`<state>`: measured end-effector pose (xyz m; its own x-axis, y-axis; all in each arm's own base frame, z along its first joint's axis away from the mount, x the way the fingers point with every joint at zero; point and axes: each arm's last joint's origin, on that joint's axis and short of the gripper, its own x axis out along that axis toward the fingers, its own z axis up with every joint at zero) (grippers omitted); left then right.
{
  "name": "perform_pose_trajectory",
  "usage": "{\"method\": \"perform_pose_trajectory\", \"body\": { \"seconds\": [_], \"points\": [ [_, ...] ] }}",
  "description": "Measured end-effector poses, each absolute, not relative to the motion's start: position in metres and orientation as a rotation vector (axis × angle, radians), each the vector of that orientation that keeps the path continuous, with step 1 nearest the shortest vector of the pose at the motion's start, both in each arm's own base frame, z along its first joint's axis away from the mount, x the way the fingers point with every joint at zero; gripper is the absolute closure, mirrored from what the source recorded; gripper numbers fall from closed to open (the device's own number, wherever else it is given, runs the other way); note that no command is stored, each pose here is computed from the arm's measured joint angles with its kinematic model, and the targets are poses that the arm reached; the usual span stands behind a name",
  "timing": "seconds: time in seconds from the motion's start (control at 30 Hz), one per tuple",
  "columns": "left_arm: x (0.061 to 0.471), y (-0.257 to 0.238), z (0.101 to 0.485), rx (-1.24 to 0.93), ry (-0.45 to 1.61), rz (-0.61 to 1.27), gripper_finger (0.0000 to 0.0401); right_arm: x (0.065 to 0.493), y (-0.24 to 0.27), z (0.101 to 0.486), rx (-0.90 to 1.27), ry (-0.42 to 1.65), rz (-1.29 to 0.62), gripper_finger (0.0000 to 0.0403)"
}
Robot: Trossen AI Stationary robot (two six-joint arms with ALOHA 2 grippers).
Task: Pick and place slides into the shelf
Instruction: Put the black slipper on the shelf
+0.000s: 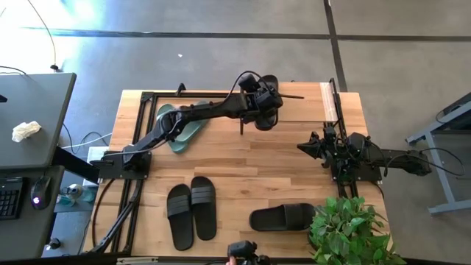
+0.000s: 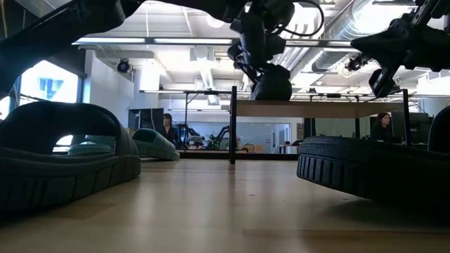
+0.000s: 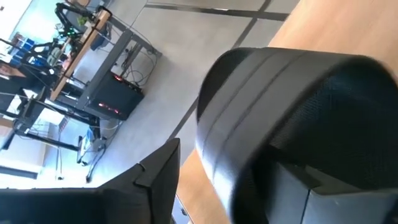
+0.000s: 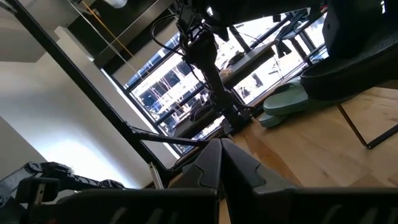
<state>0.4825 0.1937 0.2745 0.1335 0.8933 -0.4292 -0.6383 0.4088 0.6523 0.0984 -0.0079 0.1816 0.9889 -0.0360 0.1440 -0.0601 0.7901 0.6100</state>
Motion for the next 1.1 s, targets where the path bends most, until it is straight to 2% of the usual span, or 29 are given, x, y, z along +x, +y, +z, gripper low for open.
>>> {"method": "perform_pose_trajectory", "body": {
  "seconds": [0.3, 0.63, 0.73, 0.87, 1.0, 1.1],
  "points": [
    [0.485, 0.177, 0.277, 0.372, 0.906, 1.107, 0.0210, 0.098, -0.008, 0.182, 0.660, -0.151, 0.013, 0.0402],
    [0.472, 0.147, 0.307, 0.404, 0.936, 1.051, 0.0210, 0.099, -0.008, 0.180, 0.661, -0.138, 0.009, 0.0402],
    [0.465, 0.123, 0.321, 0.401, 0.964, 0.928, 0.0210, 0.099, -0.008, 0.180, 0.662, -0.135, 0.007, 0.0402],
    [0.447, 0.088, 0.346, 0.366, 1.005, 0.665, 0.0210, 0.099, -0.008, 0.180, 0.662, -0.135, 0.008, 0.0402],
    [0.425, 0.056, 0.372, 0.334, 1.026, 0.303, 0.0210, 0.099, -0.008, 0.180, 0.662, -0.134, 0.008, 0.0402],
    [0.410, 0.039, 0.390, 0.199, 0.968, -0.024, 0.0210, 0.099, -0.008, 0.180, 0.661, -0.132, 0.014, 0.0402]
  ]
}}
